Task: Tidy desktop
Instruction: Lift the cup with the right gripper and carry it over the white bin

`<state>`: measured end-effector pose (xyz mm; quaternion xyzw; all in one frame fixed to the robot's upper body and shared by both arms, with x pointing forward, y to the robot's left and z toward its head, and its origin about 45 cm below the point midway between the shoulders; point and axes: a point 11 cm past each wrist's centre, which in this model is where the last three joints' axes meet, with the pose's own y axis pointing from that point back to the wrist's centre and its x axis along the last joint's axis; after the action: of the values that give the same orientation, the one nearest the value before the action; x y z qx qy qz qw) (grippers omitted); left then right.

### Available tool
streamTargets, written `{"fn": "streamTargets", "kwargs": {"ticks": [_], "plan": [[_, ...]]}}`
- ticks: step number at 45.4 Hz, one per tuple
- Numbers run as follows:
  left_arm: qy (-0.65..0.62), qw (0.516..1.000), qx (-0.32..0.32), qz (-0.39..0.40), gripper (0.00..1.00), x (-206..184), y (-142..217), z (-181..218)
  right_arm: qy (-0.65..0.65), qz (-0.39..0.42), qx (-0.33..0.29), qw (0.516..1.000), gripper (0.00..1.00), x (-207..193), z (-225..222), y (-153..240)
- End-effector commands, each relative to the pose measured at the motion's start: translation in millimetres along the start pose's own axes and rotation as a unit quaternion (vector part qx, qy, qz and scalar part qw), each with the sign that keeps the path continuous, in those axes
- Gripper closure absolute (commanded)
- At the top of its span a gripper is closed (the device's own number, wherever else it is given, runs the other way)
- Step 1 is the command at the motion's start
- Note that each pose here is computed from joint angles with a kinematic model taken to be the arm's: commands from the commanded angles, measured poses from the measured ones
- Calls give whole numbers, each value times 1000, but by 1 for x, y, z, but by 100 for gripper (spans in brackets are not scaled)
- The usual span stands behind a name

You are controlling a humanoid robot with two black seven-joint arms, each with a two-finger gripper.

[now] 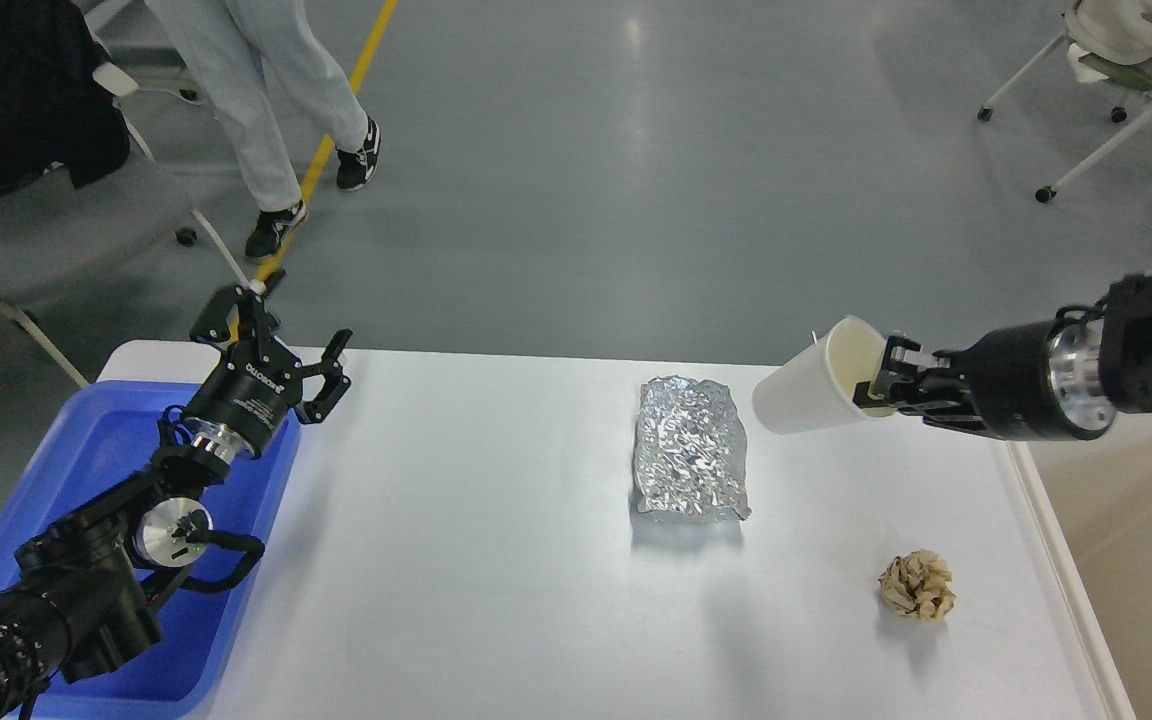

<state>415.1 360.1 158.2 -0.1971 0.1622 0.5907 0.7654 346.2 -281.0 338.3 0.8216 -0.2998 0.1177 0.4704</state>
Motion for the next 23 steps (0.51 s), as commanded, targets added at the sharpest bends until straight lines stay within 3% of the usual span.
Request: {"fn": "streamTargets", "kwargs": {"ticks": [1, 10, 23], "plan": [[0, 1000, 0, 0, 0, 0, 0, 0, -36, 65, 21, 997, 100, 53, 8, 48], [0, 1000, 0, 0, 0, 0, 0, 0, -94, 146, -15, 985, 100, 86, 69, 67], [0, 1000, 0, 0, 0, 0, 0, 0, -191, 295, -81, 933, 100, 86, 180, 82]]}}
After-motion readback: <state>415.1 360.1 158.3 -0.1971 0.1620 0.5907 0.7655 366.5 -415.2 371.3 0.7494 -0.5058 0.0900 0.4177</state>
